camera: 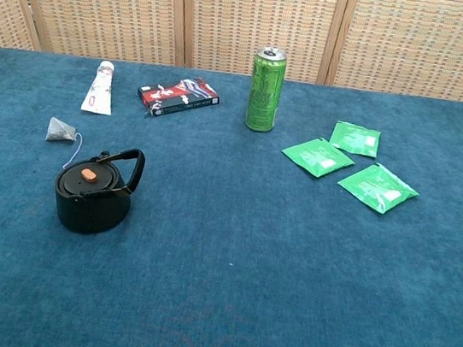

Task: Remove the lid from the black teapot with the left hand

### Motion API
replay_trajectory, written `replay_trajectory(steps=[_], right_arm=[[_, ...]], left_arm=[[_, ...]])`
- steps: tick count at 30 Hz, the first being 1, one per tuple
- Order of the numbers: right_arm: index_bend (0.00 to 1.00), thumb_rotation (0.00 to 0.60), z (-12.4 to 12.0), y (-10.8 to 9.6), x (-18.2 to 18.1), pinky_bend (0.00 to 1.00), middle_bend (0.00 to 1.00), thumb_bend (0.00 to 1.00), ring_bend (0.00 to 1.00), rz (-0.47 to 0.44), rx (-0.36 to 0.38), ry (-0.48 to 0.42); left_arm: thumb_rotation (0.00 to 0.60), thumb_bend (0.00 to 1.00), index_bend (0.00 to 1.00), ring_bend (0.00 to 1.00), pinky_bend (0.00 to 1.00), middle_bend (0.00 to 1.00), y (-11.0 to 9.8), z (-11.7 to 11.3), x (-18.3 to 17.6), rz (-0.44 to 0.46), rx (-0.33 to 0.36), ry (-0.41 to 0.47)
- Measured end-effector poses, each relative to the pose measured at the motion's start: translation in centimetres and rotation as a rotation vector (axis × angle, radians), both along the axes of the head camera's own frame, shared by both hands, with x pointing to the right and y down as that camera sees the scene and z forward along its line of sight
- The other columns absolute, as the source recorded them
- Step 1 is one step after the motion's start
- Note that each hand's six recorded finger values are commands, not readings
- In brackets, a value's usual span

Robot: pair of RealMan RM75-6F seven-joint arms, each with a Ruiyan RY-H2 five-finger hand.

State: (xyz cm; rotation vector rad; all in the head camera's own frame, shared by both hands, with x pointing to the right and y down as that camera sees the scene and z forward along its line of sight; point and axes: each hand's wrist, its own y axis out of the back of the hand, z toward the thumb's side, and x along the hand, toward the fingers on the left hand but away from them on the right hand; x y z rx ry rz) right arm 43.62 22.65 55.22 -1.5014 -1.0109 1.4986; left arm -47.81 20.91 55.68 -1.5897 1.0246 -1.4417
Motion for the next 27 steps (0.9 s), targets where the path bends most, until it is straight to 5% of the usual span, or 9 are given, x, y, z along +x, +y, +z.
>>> replay_trajectory(steps=[11, 16, 23, 27], right_arm=[[0.0, 0.6, -0.1, 0.0, 0.0, 0.0, 0.0, 0.0, 0.0, -0.001, 0.003, -0.003], [0.0, 0.6, -0.1, -0.2, 0.1, 0.0, 0.0, 0.0, 0.0, 0.005, 0.004, -0.004], [0.0, 0.6, 0.1, -0.5, 0.6, 0.0, 0.0, 0.0, 0.0, 0.025, -0.001, 0.003], [0.0, 0.6, 0.3, -0.6, 0.9, 0.0, 0.0, 0.0, 0.0, 0.037, -0.008, 0.009]], left_arm=[[0.6, 0.2, 0.0, 0.0, 0.0, 0.0, -0.3, 0.1, 0.6, 0.019, 0.002, 0.037], [0.6, 0.2, 0.0, 0.0, 0.0, 0.0, -2.1, 1.0, 3.5, 0.153, -0.007, 0.097], [0.6, 0.2, 0.31, 0.0, 0.0, 0.0, -4.8, 3.1, 8.5, 0.373, -0.088, 0.158], [0.6, 0.24, 0.39, 0.0, 0.0, 0.0, -6.1, 4.4, 10.5, 0.446, -0.145, 0.161]])
